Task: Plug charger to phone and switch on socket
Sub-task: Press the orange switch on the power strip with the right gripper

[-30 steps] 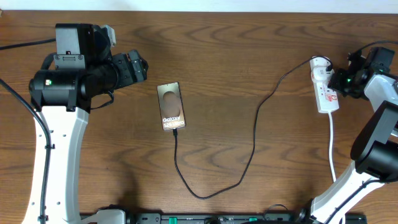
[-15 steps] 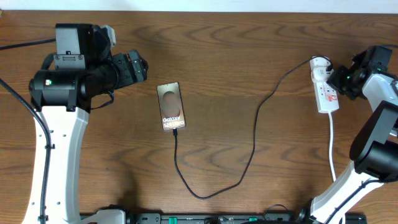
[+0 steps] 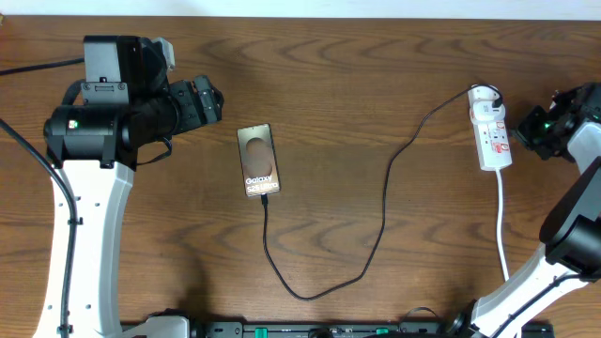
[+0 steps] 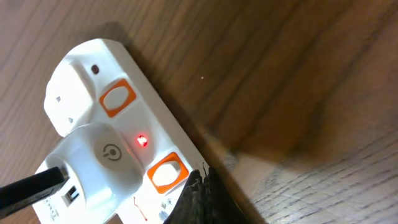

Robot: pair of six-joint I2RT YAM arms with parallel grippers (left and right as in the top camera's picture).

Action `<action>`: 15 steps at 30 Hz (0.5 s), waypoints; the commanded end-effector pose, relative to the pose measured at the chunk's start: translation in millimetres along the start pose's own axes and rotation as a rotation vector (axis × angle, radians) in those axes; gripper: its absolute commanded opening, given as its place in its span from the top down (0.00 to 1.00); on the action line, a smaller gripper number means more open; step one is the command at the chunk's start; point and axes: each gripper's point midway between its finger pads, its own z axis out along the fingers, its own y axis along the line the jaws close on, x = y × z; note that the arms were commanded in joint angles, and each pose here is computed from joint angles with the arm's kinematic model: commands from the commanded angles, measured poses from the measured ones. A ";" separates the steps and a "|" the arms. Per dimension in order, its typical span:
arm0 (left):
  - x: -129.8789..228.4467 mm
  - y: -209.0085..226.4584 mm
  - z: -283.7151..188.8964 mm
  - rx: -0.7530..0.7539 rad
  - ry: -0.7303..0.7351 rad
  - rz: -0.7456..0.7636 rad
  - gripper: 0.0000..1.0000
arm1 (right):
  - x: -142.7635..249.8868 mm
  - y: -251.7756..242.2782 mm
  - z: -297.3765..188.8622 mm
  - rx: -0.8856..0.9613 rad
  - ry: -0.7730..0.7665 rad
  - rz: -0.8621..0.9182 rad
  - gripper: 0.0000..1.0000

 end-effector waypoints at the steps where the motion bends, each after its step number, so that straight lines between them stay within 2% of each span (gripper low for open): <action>1: 3.2 0.2 2.8 0.002 0.014 0.000 0.09 | 7.6 16.1 2.4 -0.052 0.021 -0.101 0.99; 7: 3.2 0.2 2.8 0.002 0.014 0.000 0.09 | 12.3 28.4 6.9 -0.062 0.027 -0.183 0.99; 15: 3.1 0.3 2.8 0.001 0.014 0.000 0.09 | 18.2 27.9 -9.9 -0.036 0.051 -0.171 0.99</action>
